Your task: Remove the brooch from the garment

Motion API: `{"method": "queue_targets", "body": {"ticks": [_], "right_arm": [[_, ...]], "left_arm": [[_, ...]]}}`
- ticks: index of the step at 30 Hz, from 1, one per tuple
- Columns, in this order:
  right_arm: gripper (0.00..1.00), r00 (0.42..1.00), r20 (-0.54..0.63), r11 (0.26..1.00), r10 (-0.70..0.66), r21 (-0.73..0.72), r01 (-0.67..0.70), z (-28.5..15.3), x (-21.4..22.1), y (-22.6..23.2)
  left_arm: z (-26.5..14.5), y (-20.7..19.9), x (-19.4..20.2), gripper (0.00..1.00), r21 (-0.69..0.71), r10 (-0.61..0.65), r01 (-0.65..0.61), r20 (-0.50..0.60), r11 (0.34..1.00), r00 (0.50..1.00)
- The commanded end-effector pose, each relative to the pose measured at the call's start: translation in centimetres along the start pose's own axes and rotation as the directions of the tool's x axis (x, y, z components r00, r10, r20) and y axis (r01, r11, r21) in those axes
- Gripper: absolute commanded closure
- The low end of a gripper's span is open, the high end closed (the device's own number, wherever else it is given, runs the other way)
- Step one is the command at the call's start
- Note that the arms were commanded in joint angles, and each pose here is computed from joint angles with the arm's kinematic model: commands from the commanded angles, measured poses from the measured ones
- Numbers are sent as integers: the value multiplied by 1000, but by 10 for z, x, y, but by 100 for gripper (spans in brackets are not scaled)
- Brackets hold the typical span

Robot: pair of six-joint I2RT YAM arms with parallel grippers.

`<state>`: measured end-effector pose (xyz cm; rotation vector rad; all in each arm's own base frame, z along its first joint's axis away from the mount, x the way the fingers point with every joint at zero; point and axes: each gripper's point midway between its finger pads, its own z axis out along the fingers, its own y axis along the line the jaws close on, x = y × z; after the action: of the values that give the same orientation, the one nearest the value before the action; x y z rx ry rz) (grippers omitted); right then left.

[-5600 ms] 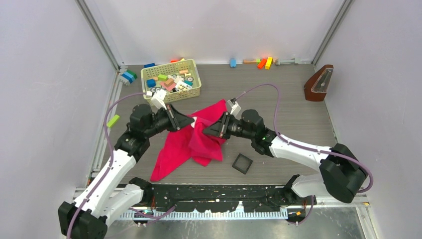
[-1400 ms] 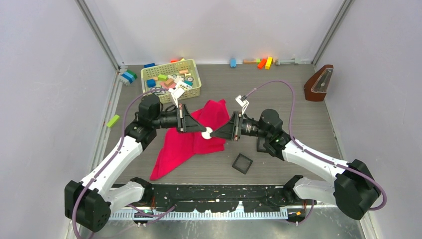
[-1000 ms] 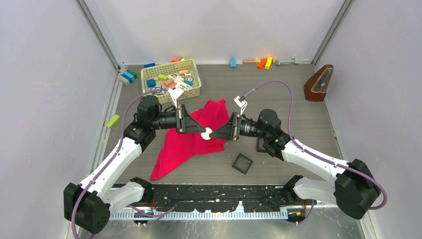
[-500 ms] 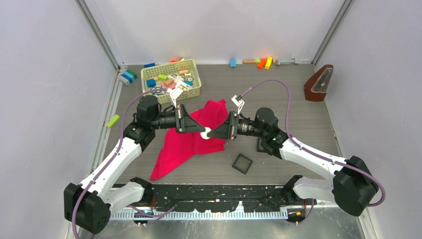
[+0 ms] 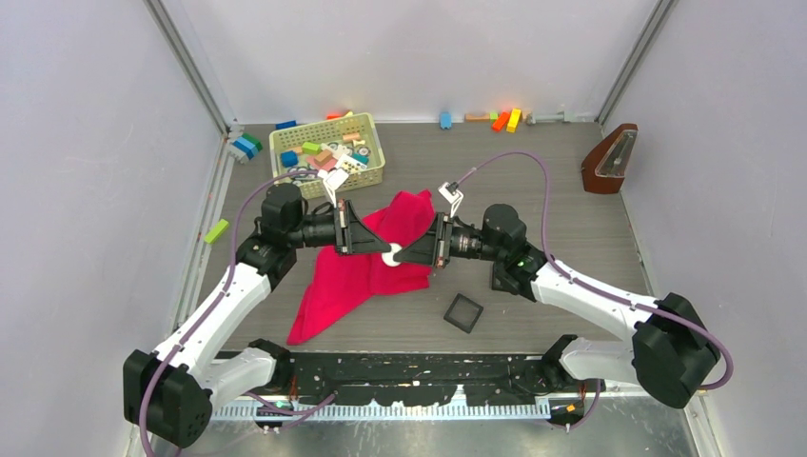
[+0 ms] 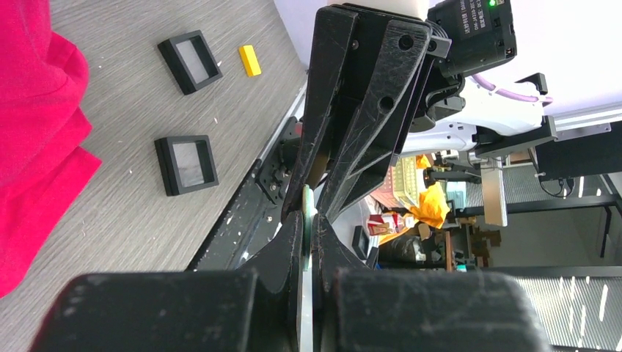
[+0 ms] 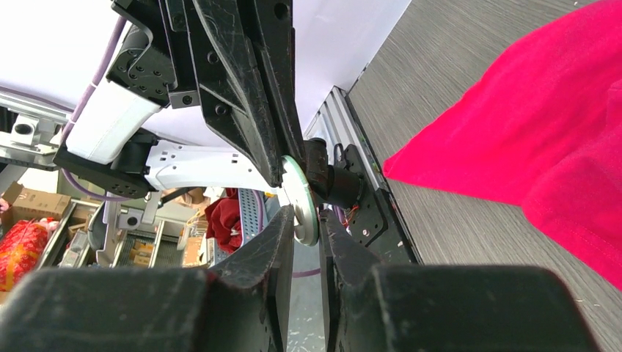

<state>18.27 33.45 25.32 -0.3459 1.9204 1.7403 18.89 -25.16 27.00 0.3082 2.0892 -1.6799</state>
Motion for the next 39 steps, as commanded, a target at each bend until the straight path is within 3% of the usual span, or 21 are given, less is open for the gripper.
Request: {"method": "queue_targets", "body": {"ticks": [1,16,39], "right_arm": [[79,998,68,999,-10,36,8,8,-19,-2],[82,994,102,989,42,137,-56,11,-24,-24],[79,976,200,966,84,223,-128,6,-34,-44]], "left_arm": [[-4,-21,6,100,77,64,-62,-25,995,998],[-5,-19,9,100,79,66,-64,-27,995,997],[-5,-14,11,100,67,67,-66,-20,996,998]]}}
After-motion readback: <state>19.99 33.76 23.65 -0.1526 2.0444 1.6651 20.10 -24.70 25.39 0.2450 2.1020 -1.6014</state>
